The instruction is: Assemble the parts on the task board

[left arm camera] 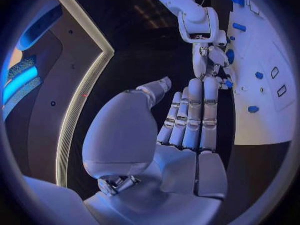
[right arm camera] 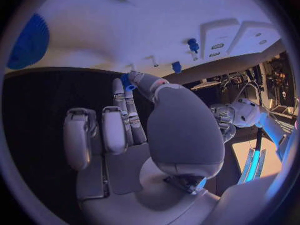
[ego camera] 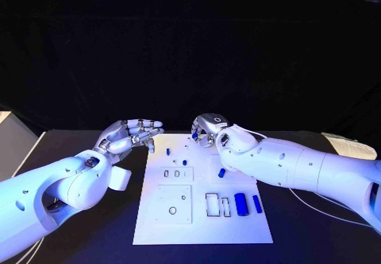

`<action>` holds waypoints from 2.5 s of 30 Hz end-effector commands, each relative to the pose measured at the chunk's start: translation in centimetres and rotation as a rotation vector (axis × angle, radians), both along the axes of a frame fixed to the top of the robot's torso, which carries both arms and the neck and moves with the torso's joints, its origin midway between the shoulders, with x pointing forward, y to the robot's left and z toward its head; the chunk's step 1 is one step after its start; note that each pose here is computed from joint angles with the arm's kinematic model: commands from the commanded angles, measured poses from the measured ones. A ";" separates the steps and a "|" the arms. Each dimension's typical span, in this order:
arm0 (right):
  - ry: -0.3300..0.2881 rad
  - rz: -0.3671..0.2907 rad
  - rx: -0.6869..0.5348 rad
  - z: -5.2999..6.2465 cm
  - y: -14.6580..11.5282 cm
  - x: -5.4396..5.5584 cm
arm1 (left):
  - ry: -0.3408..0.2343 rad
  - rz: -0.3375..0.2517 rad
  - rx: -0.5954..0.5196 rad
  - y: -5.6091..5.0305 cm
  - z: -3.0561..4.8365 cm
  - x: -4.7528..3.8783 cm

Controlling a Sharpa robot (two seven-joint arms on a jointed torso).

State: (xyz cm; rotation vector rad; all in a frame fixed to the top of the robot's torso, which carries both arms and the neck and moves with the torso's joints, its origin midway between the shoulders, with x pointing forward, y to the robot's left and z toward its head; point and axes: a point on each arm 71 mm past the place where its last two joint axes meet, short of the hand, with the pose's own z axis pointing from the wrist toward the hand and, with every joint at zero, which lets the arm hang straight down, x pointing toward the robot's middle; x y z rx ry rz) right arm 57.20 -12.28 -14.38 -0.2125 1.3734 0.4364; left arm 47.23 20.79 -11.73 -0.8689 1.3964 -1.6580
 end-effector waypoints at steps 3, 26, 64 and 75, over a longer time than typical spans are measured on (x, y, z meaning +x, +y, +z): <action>-0.004 0.004 -0.003 0.0 0.4 0.2 | -0.008 -0.024 0.000 -0.3 0.09 -0.09; 0.018 0.021 -0.020 -0.3 1.8 0.5 | -0.009 -0.028 0.003 -0.3 0.20 -0.27; 0.050 0.006 -0.036 -1.0 2.3 1.0 | -0.010 -0.033 0.004 -0.4 0.30 -0.35; 0.060 0.008 -0.034 -1.1 2.3 1.0 | -0.010 -0.032 0.006 -0.4 0.31 -0.34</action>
